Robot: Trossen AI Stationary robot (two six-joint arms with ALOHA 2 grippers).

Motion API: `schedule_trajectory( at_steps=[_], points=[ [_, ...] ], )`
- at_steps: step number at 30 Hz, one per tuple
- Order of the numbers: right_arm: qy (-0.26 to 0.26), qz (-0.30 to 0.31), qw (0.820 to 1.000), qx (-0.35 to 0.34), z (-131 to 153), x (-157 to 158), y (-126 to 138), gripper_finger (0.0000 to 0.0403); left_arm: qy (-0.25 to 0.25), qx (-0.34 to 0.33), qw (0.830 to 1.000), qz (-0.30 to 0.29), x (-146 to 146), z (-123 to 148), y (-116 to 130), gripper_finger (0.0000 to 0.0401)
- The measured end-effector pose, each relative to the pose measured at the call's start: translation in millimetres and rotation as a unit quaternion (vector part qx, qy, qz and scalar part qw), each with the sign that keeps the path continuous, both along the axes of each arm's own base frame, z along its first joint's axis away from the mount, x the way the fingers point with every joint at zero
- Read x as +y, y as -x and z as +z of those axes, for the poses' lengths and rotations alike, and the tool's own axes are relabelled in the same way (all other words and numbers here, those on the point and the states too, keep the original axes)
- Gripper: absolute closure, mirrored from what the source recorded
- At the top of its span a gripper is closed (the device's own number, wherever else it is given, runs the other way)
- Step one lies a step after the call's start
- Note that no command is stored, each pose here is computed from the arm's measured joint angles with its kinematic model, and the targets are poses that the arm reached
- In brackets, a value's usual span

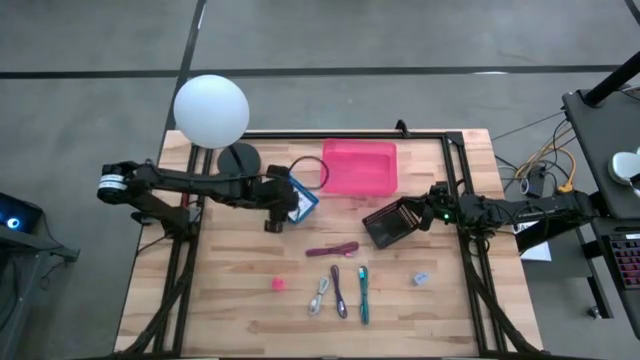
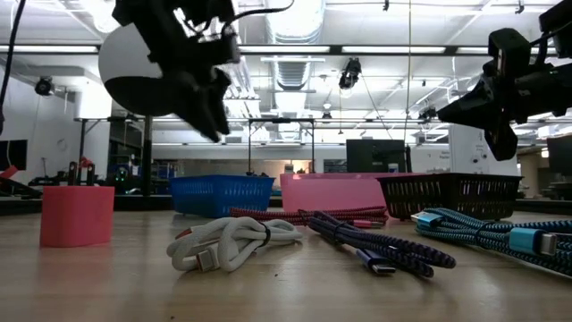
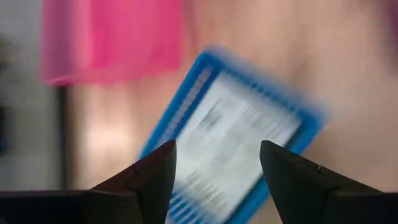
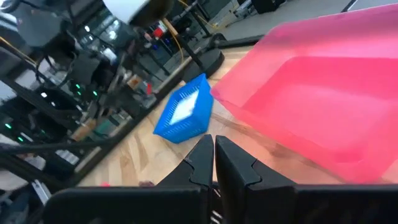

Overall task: Pick and place items into bin
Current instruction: Put the white charger adapter into the black bin

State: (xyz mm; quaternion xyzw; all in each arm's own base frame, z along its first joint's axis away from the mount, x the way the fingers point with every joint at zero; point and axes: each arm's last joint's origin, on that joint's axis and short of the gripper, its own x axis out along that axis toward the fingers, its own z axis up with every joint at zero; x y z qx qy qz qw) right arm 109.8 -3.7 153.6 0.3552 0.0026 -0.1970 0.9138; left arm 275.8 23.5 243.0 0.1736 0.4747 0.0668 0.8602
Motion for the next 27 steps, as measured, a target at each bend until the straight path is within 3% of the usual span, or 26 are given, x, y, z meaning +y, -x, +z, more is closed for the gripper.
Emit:
schedule_trajectory(
  at_steps=[4,8,16,23,27],
  points=[
    [0.005,0.004,0.999,-0.039,8.0,0.3,-1.5,0.0386,0.126,-0.071,0.989,0.006,-5.7,9.6,-9.0,0.0186],
    [0.040,0.011,0.995,-0.091,20.5,0.7,-2.2,0.0359,0.190,-0.126,0.973,0.036,-8.1,18.4,-16.1,0.0186],
    [0.069,0.063,0.983,-0.159,35.1,3.8,-3.6,0.0276,0.209,-0.152,0.965,0.045,-10.2,27.8,-20.1,0.0186],
    [0.001,0.146,0.974,-0.171,33.6,8.6,-6.4,0.0244,0.218,-0.155,0.963,0.039,-17.6,27.8,-20.8,0.0186],
    [-0.061,0.217,0.957,-0.181,34.6,13.0,-6.4,0.0248,0.230,-0.156,0.960,0.043,-21.2,28.1,-21.0,0.0186]
  ],
)
